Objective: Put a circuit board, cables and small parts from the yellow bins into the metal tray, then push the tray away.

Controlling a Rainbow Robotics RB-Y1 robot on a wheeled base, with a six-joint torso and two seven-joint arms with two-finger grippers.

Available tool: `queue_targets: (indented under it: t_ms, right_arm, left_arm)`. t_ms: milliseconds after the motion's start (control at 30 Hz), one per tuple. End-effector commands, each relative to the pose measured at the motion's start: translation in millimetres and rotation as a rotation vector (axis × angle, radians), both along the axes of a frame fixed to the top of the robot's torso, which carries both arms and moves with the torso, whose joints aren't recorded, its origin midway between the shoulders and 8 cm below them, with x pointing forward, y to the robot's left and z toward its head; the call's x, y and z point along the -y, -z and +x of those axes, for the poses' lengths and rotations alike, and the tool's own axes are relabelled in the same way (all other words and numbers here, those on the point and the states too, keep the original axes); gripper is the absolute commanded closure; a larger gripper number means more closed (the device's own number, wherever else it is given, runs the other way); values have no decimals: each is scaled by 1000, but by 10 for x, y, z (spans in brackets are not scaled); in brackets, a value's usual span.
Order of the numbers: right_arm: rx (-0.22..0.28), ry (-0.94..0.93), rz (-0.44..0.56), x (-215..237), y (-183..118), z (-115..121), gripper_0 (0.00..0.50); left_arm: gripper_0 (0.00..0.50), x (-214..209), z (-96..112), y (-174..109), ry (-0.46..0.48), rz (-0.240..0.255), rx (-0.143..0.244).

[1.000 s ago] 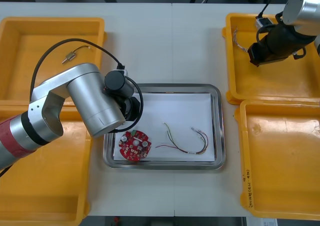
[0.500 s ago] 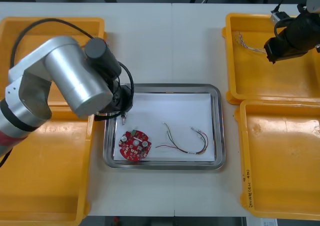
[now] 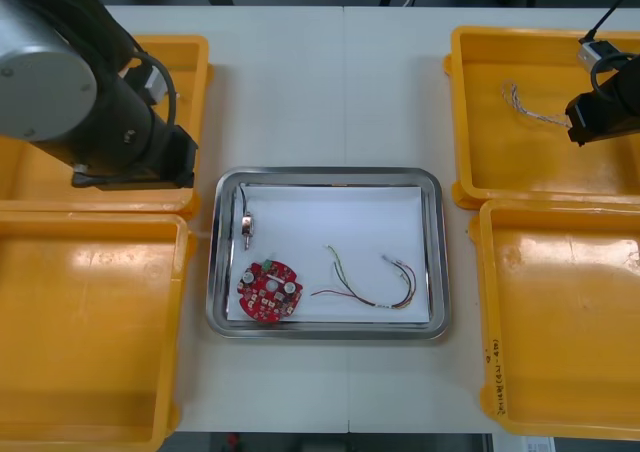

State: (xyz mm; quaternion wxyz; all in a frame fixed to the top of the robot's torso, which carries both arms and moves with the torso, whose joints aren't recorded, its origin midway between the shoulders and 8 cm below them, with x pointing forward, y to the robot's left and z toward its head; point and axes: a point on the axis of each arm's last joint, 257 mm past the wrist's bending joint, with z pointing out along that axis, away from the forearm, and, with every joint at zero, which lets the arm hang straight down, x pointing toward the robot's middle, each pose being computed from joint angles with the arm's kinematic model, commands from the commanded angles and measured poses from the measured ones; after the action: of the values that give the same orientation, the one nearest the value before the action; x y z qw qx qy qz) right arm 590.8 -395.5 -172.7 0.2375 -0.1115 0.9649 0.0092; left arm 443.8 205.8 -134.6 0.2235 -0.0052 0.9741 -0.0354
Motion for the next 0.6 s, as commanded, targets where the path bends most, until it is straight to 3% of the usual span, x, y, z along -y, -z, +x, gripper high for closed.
queue_targets:
  t_ms: [33, 467, 500, 533, 567, 600]
  right_arm:
    - [11, -28, -60, 241, -145, -57, 500]
    - [-1, -38, -68, 264, -61, -106, 500]
    - [-1, -38, -68, 264, -61, -106, 457]
    - [-2, -39, -69, 267, -53, -110, 457]
    - [-1, -39, -69, 264, -61, -106, 160]
    - [-1, -39, -69, 264, -61, -106, 125]
  left_arm:
    - [0, -302, 59, -461, 73, 63, 66]
    - [0, -1041, 250, -656, 134, 98, 38]
    - [0, -1090, 261, -658, 138, 104, 35]
    - [0, -1162, 277, -657, 140, 112, 32]
    - [0, -1205, 287, -655, 143, 117, 30]
    - [0, -1263, 298, -654, 144, 126, 27]
